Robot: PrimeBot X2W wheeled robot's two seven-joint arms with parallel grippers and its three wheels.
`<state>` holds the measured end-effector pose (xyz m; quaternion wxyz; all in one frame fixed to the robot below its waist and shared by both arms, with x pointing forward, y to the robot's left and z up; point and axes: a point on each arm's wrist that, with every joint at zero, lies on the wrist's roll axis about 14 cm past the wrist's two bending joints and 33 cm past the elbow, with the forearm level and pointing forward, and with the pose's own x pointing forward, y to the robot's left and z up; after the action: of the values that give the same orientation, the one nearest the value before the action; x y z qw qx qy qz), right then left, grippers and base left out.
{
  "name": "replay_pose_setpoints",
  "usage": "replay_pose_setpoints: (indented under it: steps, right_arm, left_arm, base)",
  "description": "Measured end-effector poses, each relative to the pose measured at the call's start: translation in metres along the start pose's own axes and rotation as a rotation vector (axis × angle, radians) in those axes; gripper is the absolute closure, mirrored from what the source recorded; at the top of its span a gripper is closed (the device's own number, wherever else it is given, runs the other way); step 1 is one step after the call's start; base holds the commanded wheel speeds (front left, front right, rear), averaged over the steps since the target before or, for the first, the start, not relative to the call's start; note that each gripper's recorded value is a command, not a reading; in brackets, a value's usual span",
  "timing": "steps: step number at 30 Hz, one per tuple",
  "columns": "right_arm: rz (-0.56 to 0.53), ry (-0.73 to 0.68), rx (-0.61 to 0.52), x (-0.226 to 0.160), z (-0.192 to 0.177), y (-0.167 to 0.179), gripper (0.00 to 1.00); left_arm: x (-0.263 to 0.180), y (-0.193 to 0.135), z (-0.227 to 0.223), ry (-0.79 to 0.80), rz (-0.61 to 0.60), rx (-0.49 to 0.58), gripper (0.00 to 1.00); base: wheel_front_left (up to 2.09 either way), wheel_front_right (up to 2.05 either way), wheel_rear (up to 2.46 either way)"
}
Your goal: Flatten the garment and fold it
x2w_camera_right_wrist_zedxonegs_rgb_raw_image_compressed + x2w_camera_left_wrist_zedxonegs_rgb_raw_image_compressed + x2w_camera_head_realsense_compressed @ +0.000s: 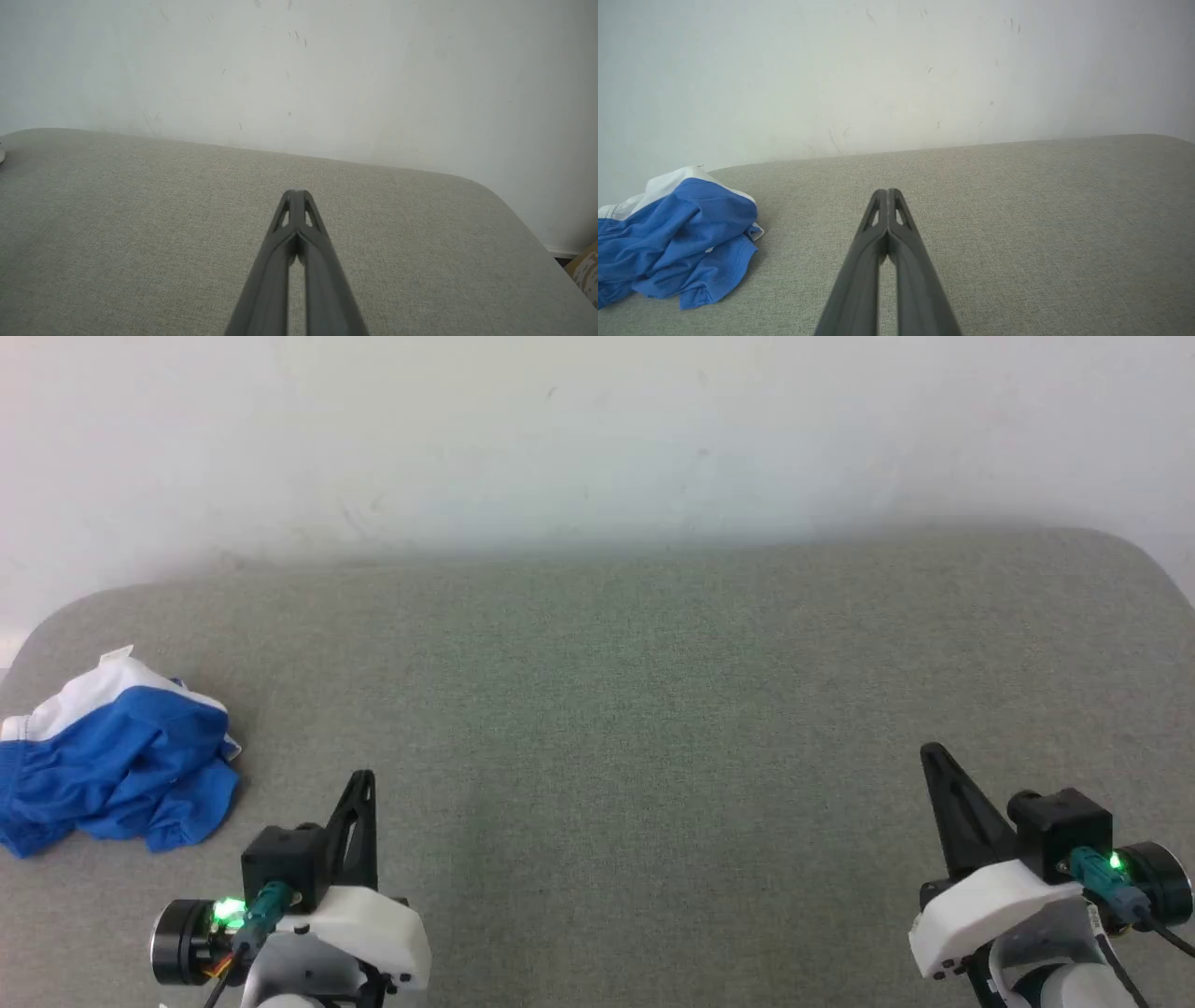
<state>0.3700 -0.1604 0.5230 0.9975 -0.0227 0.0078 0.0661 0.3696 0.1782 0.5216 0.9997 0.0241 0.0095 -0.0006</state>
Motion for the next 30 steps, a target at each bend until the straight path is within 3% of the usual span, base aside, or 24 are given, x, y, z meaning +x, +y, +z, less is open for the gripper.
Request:
replay_pose_setpoints:
  steps: [18,19,30]
  right_arm:
    - [0.0,0.0,0.0,0.0,0.0,0.0,1.0]
    - [0.0,0.0,0.0,0.0,-0.0001,0.0,0.0]
    - [-0.016,-0.009,0.014,-0.0003,0.0007,-0.0056,0.0]
  left_arm:
    - [0.0,0.0,0.0,0.0,0.0,0.0,1.0]
    - [0.0,-0.0001,-0.0001,0.0,0.0,0.0,0.0]
    - [0.0,-0.0005,0.0001,-0.006,0.007,0.001,0.0]
  base:
    - [0.0,0.0,0.0]
    - [0.0,0.0,0.0]
    - [0.0,0.0,0.0]
